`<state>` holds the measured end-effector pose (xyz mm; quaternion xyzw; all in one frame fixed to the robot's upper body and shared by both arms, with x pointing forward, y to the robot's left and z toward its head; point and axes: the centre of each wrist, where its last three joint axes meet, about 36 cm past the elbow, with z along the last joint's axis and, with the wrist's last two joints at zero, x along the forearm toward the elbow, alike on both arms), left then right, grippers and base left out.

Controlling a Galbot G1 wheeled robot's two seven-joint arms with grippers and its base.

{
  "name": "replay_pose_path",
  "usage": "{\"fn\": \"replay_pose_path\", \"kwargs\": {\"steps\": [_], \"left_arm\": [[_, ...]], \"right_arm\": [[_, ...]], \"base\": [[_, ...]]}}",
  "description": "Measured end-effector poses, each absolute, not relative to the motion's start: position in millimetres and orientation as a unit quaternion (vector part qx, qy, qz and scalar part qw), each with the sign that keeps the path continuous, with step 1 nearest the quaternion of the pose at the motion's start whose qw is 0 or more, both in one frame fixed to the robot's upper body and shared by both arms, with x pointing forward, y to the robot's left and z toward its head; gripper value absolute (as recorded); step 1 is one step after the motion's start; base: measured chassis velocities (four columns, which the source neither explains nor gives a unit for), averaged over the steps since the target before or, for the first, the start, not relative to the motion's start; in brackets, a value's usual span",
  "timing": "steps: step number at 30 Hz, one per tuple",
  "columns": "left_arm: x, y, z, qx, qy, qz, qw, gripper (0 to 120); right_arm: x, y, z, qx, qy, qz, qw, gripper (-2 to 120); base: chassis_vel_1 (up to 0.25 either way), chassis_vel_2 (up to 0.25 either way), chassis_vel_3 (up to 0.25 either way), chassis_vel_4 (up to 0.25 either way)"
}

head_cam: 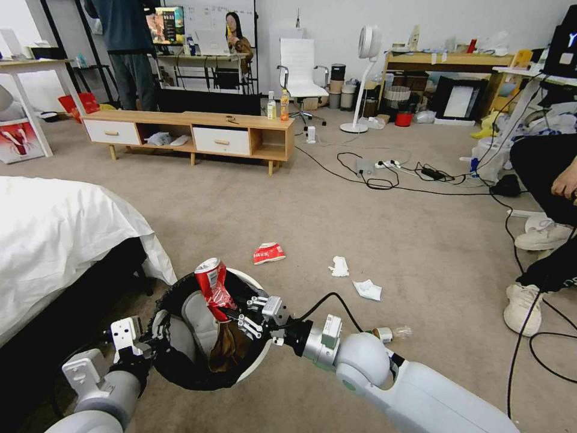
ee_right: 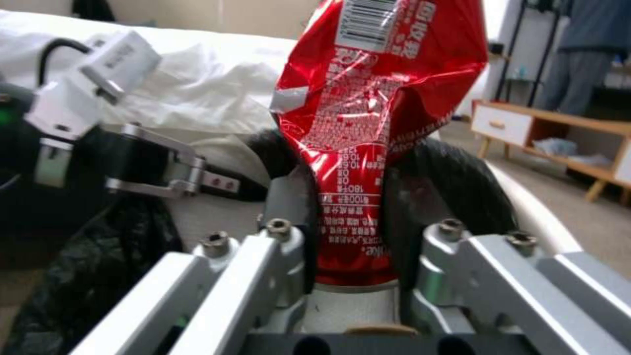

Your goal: Pick up the trash bin and place the garbage on the floor into it.

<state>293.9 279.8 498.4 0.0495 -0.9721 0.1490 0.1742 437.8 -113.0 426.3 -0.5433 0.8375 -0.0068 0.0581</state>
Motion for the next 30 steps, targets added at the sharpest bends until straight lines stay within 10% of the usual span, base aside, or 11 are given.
{"fn": "replay_pose_path", "kwargs": {"steps": [18,30], "left_arm": [[290,282,501,0.05,-0.973,0.147,0.171,6],[290,282,500,0.051,-0.973,0.149,0.169,6]], "right_arm": [[421,-96,488,-0.5,0.84,0.093,-0.188,95],[430,-117,512,-0.503,0.86,0.063,-0.062,100]], "base": [[0.0,0.0,0.0,0.0],[0.0,0.0,0.0,0.0]]}}
